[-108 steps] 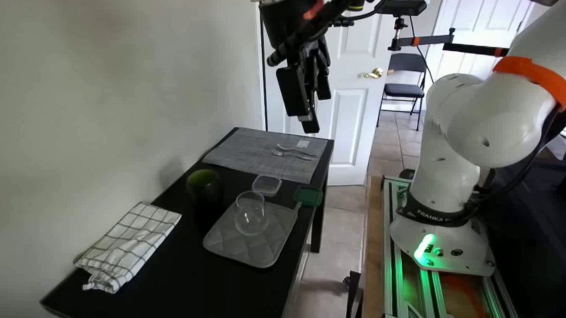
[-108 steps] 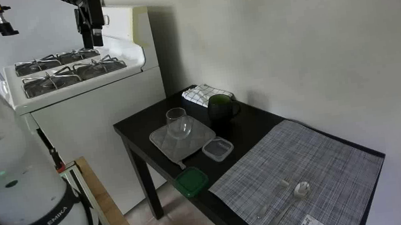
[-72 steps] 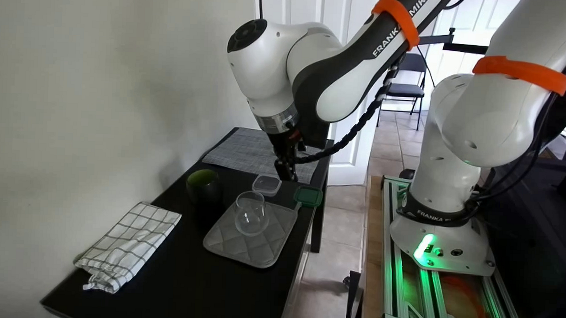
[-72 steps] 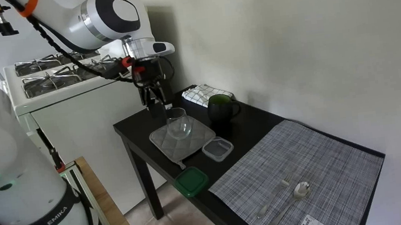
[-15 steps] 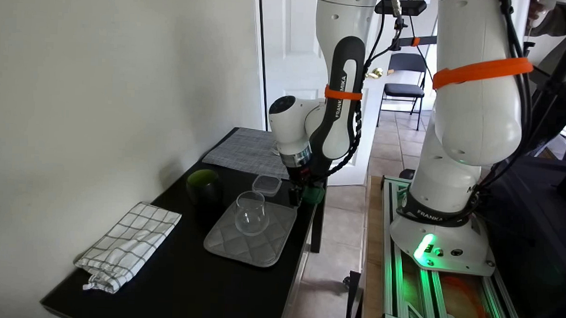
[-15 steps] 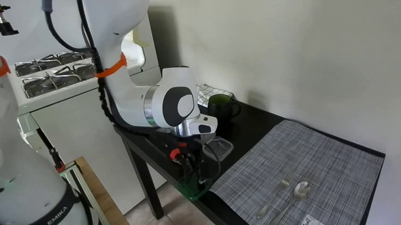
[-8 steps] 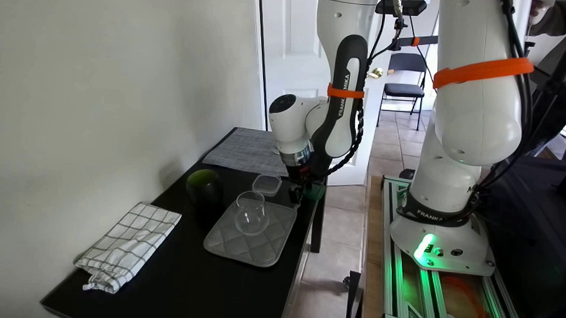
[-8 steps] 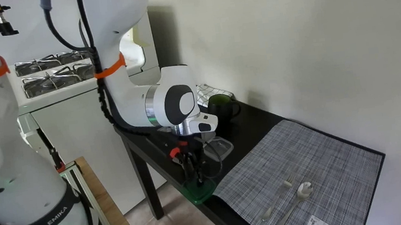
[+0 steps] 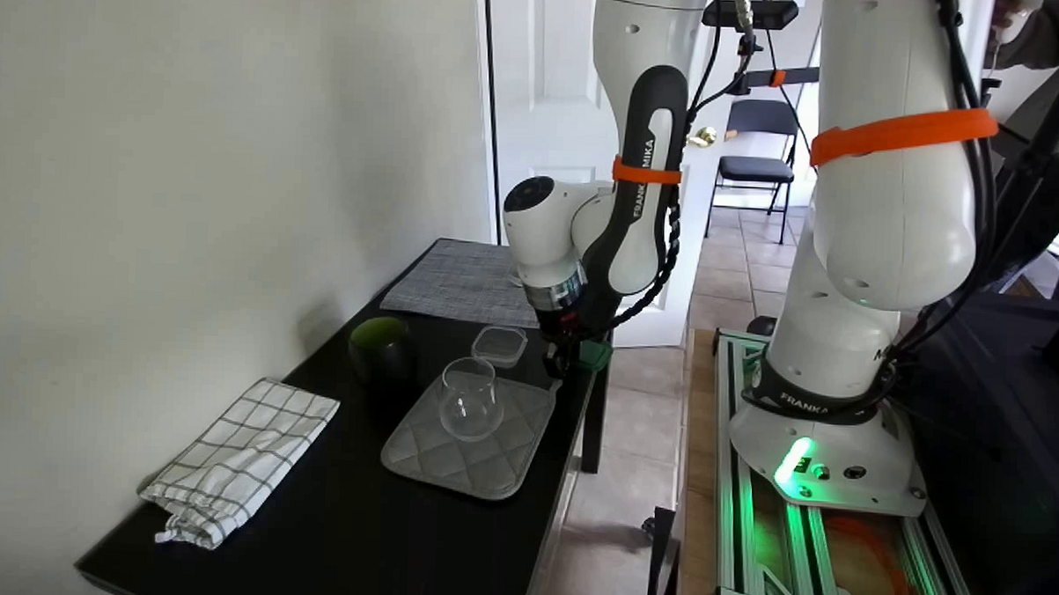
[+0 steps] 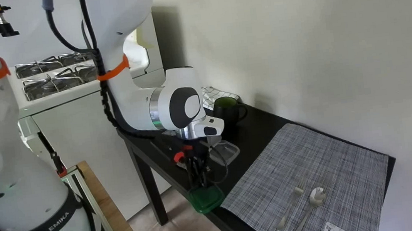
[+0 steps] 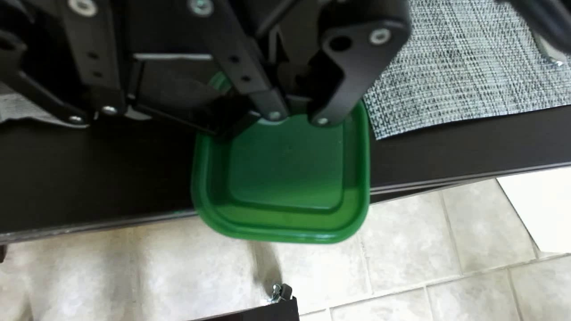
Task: Put the green lid on the clear container.
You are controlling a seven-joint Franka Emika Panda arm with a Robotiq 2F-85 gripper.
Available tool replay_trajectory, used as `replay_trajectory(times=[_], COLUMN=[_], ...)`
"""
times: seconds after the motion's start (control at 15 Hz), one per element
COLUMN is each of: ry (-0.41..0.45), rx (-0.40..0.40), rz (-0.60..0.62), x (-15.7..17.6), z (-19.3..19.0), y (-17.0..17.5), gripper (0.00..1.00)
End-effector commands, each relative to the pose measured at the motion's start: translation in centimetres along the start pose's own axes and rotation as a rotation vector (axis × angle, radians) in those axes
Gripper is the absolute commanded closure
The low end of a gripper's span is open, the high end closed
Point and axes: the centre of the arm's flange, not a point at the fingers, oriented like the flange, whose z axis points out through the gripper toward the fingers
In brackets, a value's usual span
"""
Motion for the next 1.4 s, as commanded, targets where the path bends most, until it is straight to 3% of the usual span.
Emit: replay_trajectory(times=[0.0,0.8,0.87,1.0,1.33], ry=[0.014,0.078,0.066,0.03,-0.044], rx=[0.024,0.004,-0.002,-0.025,-0.094], rz=[0.033,-0.021,-0.031,-0.066,-0.114], x=[-2.5,-2.0,-1.9,-2.3,-3.2], z=[0.2,-5.6,-5.7,-5.2,-4.9], y=[-0.3,-1.2,-1.5,-2.1,-2.2], gripper=[1.0,1.0,0.75,0.68,0.31])
